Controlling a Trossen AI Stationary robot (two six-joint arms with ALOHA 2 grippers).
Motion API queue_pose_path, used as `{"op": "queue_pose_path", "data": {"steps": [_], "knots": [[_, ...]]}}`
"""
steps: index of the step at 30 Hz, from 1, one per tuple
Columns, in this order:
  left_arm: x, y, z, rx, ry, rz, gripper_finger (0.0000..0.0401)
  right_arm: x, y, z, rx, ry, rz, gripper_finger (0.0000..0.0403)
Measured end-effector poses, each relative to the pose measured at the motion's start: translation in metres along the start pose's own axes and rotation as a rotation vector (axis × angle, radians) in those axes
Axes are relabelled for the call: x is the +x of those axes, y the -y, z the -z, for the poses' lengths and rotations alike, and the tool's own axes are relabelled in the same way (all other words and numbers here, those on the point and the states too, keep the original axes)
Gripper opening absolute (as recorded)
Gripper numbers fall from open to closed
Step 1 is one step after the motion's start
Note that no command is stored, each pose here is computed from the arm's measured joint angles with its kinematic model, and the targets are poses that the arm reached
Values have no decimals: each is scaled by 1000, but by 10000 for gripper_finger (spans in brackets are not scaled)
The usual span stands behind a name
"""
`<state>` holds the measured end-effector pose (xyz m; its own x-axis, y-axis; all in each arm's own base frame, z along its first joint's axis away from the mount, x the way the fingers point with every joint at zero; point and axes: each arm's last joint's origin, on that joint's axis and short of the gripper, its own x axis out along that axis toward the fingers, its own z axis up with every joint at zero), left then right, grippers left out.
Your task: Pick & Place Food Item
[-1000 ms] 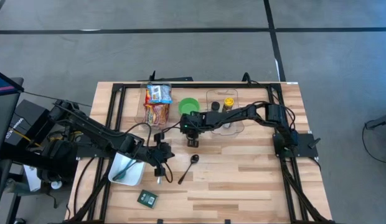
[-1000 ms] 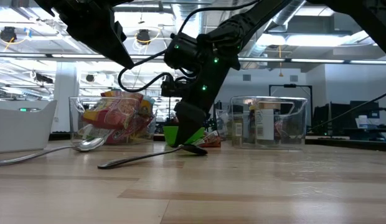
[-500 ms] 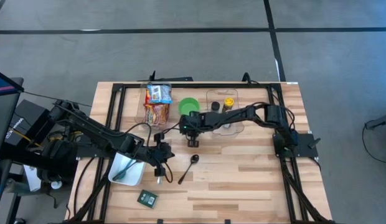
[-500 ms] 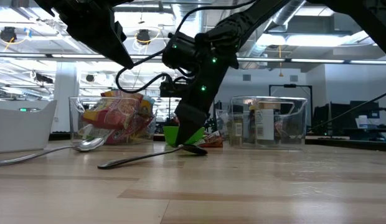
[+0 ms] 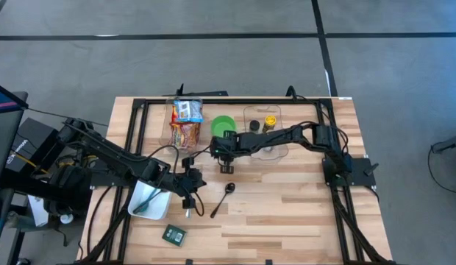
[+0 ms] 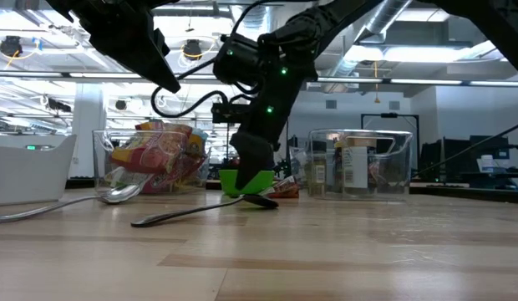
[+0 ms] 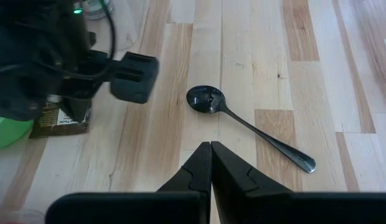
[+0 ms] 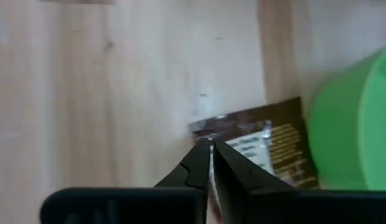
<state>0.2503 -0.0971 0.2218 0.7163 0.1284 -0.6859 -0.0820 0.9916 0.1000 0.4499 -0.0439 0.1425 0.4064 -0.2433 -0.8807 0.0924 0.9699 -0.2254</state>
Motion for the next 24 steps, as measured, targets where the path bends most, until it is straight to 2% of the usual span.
{"op": "queue_pose_path", "data": {"steps": [7,13,18,21,24], "knots": [[0,0,0,0,0,0,0,3,12,1,70,-1,5,79],[0,0,0,0,0,0,0,4,17,2,158,1,-81,173],[0,0,0,0,0,0,0,5,24,2,206,-1,-82,252],[0,0,0,0,0,0,0,6,29,3,238,-1,-80,276],[0,0,0,0,0,0,0,6,31,2,251,8,-117,281]]}}
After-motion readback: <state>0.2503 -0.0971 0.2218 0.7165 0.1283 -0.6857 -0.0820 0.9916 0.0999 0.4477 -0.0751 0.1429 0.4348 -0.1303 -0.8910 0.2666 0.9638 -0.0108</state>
